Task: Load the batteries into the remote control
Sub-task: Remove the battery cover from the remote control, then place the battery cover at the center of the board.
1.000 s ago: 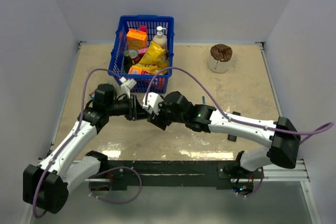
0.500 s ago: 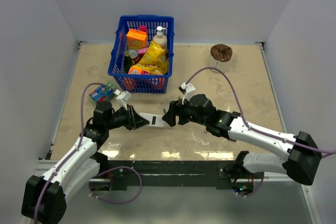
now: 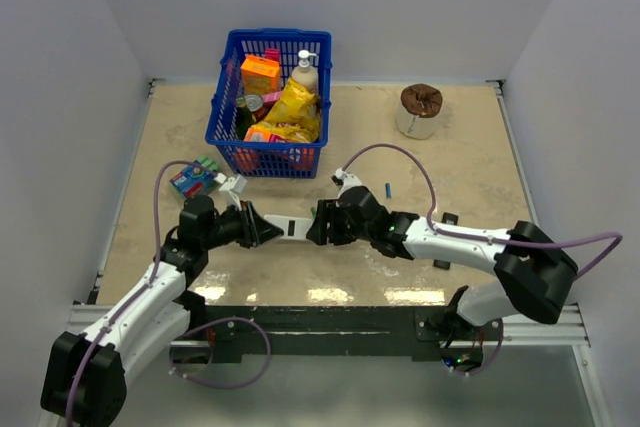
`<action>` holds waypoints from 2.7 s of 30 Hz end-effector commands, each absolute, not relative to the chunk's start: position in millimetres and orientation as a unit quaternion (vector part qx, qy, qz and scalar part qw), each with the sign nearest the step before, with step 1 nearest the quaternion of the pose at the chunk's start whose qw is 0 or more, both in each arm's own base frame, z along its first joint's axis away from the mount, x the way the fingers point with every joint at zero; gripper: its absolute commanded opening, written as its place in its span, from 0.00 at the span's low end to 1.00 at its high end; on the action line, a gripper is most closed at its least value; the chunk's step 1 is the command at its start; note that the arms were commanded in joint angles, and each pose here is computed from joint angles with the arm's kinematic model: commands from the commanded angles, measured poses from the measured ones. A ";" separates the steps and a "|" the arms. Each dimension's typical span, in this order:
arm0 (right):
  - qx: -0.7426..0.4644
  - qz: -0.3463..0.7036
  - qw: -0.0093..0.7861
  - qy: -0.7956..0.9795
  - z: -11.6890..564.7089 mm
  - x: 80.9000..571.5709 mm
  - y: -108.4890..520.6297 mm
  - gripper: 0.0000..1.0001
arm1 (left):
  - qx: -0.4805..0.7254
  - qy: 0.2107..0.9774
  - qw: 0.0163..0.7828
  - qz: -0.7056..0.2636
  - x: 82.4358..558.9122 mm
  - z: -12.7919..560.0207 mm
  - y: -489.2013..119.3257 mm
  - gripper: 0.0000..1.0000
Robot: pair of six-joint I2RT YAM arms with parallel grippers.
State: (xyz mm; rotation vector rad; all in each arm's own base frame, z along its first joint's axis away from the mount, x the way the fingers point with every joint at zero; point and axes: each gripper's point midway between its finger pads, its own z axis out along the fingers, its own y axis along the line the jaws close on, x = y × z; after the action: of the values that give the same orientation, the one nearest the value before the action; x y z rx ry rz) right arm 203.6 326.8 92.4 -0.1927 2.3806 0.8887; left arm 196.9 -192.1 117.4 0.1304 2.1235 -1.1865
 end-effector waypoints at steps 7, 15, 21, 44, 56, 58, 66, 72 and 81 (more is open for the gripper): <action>-0.054 0.389 0.304 0.868 103.0 212.2 349.6 0.56 | 0.060 0.816 0.315 -0.481 190.6 116.4 -201.0 0.00; -0.055 0.411 0.298 0.860 102.4 209.2 349.4 0.54 | 0.068 0.798 0.339 -0.493 188.5 137.4 -201.6 0.00; -0.050 0.436 0.301 0.846 107.2 208.4 343.4 0.45 | 0.087 0.776 0.347 -0.519 185.8 153.3 -207.5 0.00; -0.073 0.502 0.354 0.786 144.6 208.3 334.7 0.12 | 0.161 0.704 0.366 -0.586 168.1 212.8 -220.5 0.00; -0.071 0.487 0.362 0.792 135.6 204.6 314.4 0.00 | 0.148 0.705 0.375 -0.583 171.9 213.8 -218.6 0.00; -0.072 0.489 0.366 0.788 138.0 202.6 312.1 0.00 | 0.131 0.726 0.375 -0.561 178.7 201.2 -214.8 0.00; -0.082 0.473 0.369 0.796 132.3 201.6 303.2 0.00 | 0.027 0.814 0.364 -0.452 208.7 135.2 -189.9 0.00; -0.077 0.437 0.355 0.823 111.3 204.4 292.8 0.00 | 0.015 0.837 0.355 -0.416 211.7 120.1 -181.0 0.00; -0.089 0.410 0.310 0.853 77.5 201.7 290.6 0.00 | 0.017 0.835 0.362 -0.413 210.9 122.5 -179.6 0.00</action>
State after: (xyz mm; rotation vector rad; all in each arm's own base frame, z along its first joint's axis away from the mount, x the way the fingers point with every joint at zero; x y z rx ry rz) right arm 200.2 285.1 80.8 -0.1817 2.2480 1.0722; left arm 200.9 -176.3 96.9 -0.0196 2.2431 -1.0675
